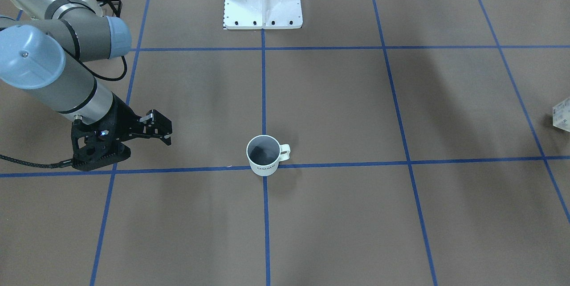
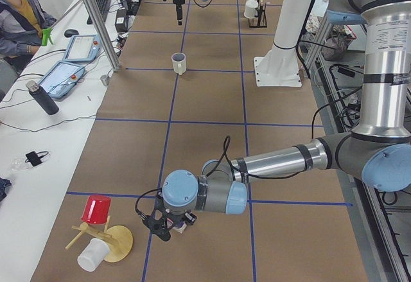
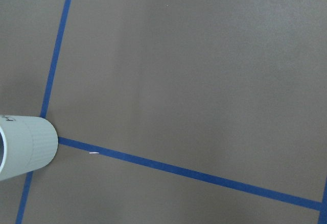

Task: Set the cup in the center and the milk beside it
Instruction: 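Carry the milk carton with the left gripper beside the mug while the right gripper withdraws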

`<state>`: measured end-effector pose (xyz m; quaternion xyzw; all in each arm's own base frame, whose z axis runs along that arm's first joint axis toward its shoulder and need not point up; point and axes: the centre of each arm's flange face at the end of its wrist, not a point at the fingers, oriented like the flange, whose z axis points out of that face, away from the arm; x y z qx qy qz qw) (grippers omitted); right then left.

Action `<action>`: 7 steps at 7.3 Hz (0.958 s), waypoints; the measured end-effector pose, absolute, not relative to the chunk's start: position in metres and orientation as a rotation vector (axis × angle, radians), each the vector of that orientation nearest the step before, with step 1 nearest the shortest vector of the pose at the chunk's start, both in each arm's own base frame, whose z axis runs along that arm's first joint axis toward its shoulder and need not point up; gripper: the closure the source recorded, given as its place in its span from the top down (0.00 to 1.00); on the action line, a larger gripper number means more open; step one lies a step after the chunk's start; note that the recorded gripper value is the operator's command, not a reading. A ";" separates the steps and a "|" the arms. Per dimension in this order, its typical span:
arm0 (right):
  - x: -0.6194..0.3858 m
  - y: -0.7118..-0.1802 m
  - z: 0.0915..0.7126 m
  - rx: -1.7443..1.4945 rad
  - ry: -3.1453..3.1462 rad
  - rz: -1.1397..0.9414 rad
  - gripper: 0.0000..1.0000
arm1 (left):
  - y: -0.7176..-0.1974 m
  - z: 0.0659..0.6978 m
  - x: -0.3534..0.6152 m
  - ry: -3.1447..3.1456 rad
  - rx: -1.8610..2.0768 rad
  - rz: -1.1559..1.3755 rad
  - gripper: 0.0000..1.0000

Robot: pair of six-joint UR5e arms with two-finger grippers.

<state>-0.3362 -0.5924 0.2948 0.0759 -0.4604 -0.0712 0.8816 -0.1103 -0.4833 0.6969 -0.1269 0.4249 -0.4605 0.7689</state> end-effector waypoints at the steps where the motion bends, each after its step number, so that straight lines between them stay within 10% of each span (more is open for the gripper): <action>1: -0.323 -0.585 0.306 0.155 -0.958 -0.141 1.00 | -0.511 0.660 -0.096 0.947 -0.277 -1.000 0.45; 7: -0.186 -0.555 0.433 0.094 -0.862 0.061 1.00 | -0.662 0.275 0.203 0.819 -0.407 -1.059 0.46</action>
